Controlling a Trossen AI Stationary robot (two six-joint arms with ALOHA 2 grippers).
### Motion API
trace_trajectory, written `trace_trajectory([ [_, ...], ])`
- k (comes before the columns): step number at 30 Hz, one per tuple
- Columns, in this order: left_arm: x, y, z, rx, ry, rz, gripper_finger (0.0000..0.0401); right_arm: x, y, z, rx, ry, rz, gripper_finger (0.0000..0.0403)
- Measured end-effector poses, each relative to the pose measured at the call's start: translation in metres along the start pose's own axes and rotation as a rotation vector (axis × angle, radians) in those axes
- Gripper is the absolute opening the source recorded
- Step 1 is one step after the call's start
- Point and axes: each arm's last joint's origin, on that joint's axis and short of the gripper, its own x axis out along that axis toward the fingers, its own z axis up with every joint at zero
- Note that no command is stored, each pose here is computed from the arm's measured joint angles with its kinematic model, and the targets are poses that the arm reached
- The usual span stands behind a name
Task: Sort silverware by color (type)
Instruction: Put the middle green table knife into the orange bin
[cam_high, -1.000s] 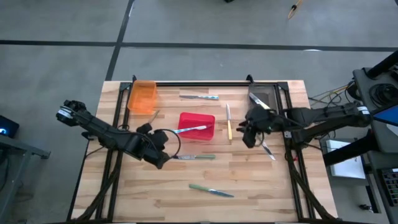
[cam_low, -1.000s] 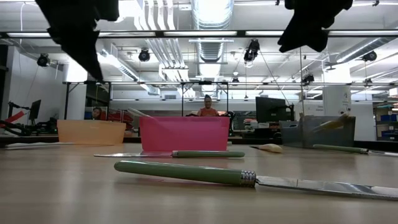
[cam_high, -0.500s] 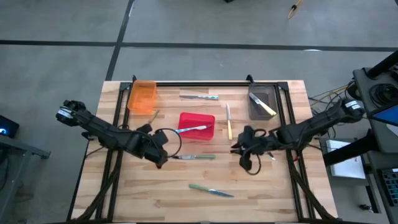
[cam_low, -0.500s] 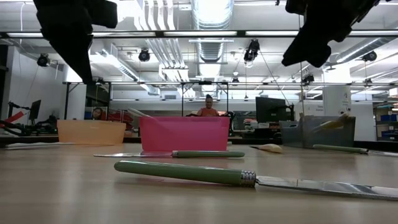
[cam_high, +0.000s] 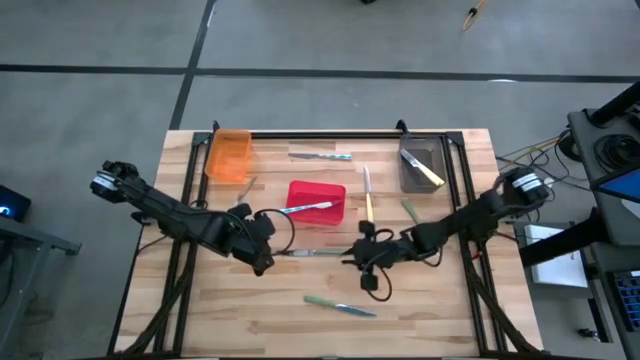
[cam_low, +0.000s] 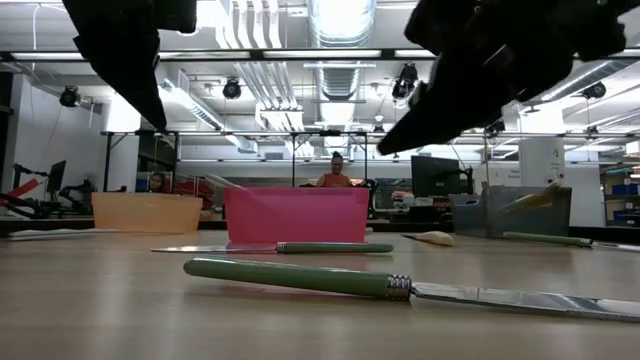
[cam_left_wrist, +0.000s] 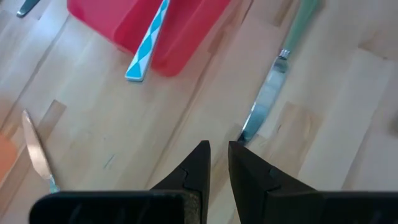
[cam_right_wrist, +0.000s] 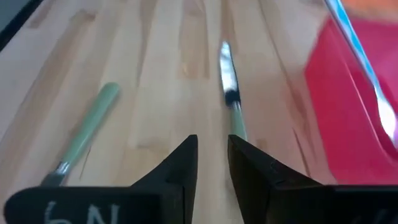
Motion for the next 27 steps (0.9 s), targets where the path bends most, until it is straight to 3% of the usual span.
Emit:
trace_trajectory([
  [6,-0.001,-0.002,0.000,-0.004,-0.012,-0.015,0.0039,0.027,0.002,-0.003,-0.114,-0.151,0.004,0.0096],
  [12,-0.001,-0.003,0.001,-0.006,-0.020,-0.023,0.0039,0.052,-0.012,-0.014,-0.094,-0.214,0.018,0.0103],
  [27,-0.001,-0.004,0.002,0.008,-0.038,-0.026,0.0039,0.069,-0.023,-0.035,-0.055,-0.137,-0.060,0.0100],
])
